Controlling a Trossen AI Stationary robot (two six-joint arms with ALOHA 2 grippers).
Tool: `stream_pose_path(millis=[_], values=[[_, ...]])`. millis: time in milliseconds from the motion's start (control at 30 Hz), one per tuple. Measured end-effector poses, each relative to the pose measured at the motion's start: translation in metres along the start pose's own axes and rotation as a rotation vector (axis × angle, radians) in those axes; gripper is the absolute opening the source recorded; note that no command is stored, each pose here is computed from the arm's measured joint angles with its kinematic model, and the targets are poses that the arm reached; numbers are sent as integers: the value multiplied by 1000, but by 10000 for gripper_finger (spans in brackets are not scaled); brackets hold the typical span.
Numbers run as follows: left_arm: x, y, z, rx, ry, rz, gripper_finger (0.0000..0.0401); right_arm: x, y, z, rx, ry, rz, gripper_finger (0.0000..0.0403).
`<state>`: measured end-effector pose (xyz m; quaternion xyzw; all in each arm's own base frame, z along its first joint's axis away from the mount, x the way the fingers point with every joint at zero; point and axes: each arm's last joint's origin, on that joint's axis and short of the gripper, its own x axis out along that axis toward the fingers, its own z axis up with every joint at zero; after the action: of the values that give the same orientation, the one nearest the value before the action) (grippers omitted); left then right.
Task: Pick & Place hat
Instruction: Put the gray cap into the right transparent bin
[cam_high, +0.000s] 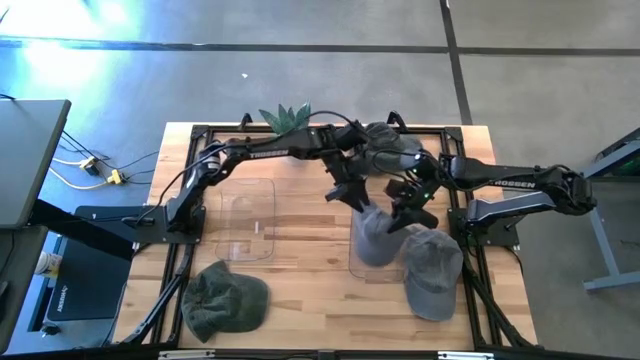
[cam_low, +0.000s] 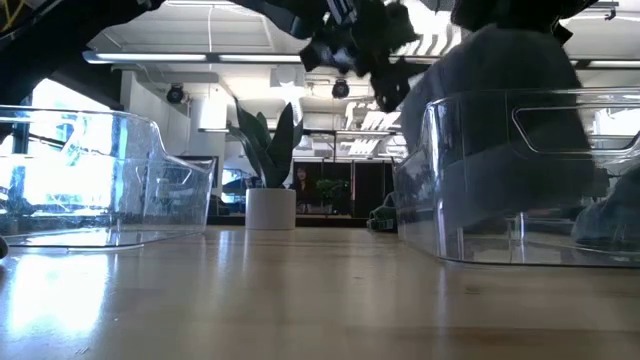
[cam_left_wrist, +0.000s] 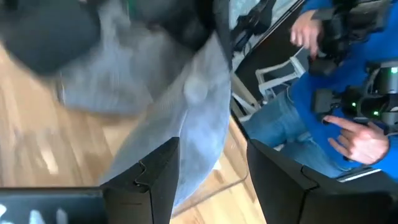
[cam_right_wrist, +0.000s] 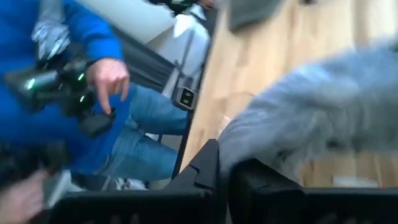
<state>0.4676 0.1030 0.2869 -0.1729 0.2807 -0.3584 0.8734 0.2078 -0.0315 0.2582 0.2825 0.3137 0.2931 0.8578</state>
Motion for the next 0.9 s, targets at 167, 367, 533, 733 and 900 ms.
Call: stream_pose_path(millis=[167,367,533,733,900], values=[[-3,-3,8,36,-8,40,182,-1,3,4,-202,-29,22,31],[4,9,1,38,10,73,182,0,3,4,-309,-27,28,6],[6,13,3,81,-11,74,198,1,6,3,-312,-19,49,16],[9,12,8,113,-40,89,272,1,18,2,-353,-24,72,6],[16,7,13,165,-66,80,331,-1,27,1,-368,-36,65,7]])
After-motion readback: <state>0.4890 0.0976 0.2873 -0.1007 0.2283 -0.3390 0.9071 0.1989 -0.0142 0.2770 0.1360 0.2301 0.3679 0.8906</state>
